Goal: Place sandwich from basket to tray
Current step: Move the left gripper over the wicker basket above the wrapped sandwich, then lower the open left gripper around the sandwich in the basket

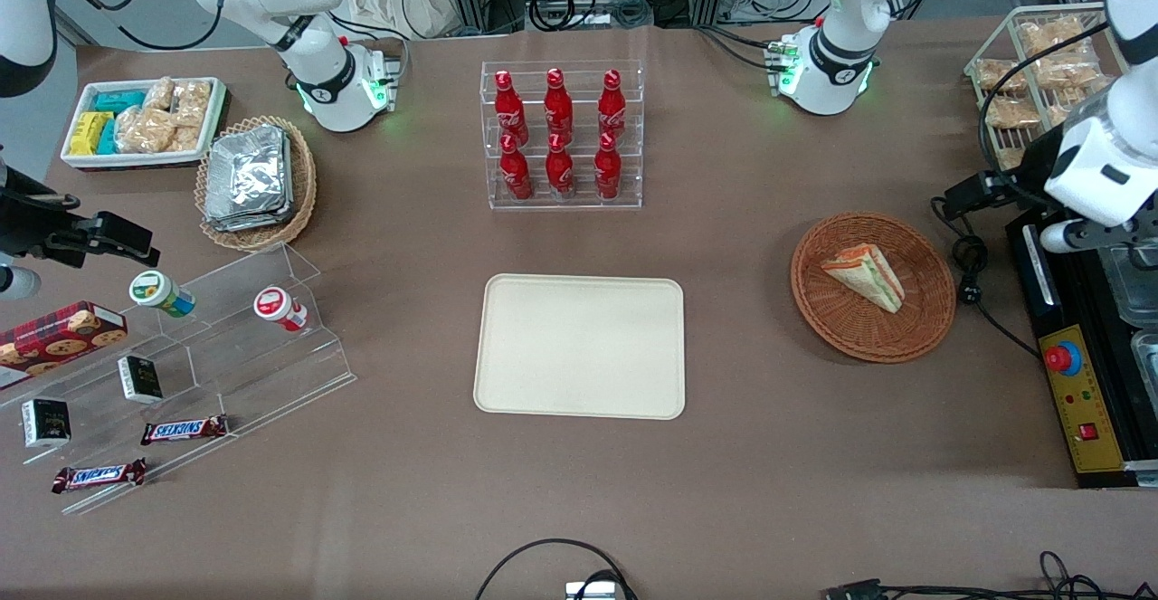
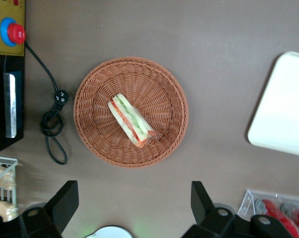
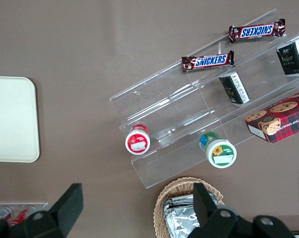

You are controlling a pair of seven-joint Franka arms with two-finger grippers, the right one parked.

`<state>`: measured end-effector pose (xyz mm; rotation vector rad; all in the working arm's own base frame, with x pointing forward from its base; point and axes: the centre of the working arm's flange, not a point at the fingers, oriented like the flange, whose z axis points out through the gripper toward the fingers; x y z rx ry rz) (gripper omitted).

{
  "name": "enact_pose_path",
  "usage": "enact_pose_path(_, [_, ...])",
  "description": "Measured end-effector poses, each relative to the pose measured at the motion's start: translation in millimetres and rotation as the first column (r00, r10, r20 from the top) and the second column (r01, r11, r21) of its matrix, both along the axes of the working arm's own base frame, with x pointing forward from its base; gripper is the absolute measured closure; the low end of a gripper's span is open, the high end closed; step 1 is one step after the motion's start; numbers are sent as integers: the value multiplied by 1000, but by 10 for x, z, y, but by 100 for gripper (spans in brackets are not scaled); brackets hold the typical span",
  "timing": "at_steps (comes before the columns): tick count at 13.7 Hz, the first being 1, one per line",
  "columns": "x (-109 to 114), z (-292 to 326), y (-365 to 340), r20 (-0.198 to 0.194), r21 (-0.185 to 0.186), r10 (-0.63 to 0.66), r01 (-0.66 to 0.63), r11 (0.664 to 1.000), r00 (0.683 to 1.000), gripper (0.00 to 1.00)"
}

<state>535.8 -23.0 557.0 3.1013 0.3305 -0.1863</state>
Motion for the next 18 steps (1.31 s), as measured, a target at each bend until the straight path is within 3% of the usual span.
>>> enact_pose_path(5, [-284,-680,19,51,23,95,-97,995,994,0])
enact_pose_path(11, [-525,-1414,108,65,32,206,-208,978,976,0])
enact_pose_path(18, [-720,-2051,155,135,16,358,-364,931,924,0])
